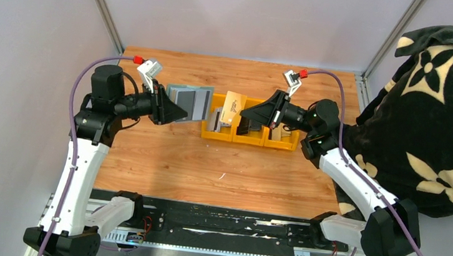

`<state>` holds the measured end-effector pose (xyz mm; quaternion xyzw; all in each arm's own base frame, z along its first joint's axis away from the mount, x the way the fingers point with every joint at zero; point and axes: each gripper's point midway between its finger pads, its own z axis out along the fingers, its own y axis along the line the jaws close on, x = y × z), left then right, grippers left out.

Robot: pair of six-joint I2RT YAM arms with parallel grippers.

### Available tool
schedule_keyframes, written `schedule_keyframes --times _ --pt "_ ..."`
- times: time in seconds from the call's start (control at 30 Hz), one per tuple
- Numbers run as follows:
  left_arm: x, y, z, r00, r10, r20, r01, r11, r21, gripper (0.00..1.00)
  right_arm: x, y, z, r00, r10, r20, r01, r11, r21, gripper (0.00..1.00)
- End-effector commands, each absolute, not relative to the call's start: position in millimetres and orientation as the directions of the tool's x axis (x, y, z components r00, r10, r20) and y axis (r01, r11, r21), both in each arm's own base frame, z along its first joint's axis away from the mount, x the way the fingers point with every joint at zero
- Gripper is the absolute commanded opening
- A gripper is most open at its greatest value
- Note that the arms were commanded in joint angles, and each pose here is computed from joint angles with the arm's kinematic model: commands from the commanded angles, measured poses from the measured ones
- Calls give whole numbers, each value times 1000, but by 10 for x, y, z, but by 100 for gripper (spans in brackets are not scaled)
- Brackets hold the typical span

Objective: Take the credit cards out of the card holder
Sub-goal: Remove the credit card from the card holder, then place the credit card in the storage box.

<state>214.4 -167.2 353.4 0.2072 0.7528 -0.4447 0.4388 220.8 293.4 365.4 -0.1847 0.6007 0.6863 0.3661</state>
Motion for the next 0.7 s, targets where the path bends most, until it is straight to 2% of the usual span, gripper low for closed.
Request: schedule_keyframes --times 0.0,0.1,0.2,0.23,0.33,0.67 --pt "2417 -1308 3218 -463 50 -885 619 733 -282 17 2362 2794 3399 -703 265 -660 -672 56 738 0" --pt "2375 -1307 3152 -455 91 -886 645 720 -257 16 2640 2628 3149 -717 273 -642 -613 190 766 0" --pt "2240 -1418 3187 -454 92 -886 700 652 -291 17 2954 2307 2672 -738 270 -618 -466 459 757 0" --pt "2188 -1466 3212 -455 88 -886 721 621 -309 17 3045 2166 2508 -724 253 -642 -433 558 708 0" --pt "2066 -1566 3270 -464 77 -882 759 547 -352 17 3249 1761 2177 -713 235 -660 -300 749 591 0" --pt "1913 -1661 3441 -457 60 -887 801 461 -382 17 3587 996 1540 -732 194 -653 -49 941 334 0"
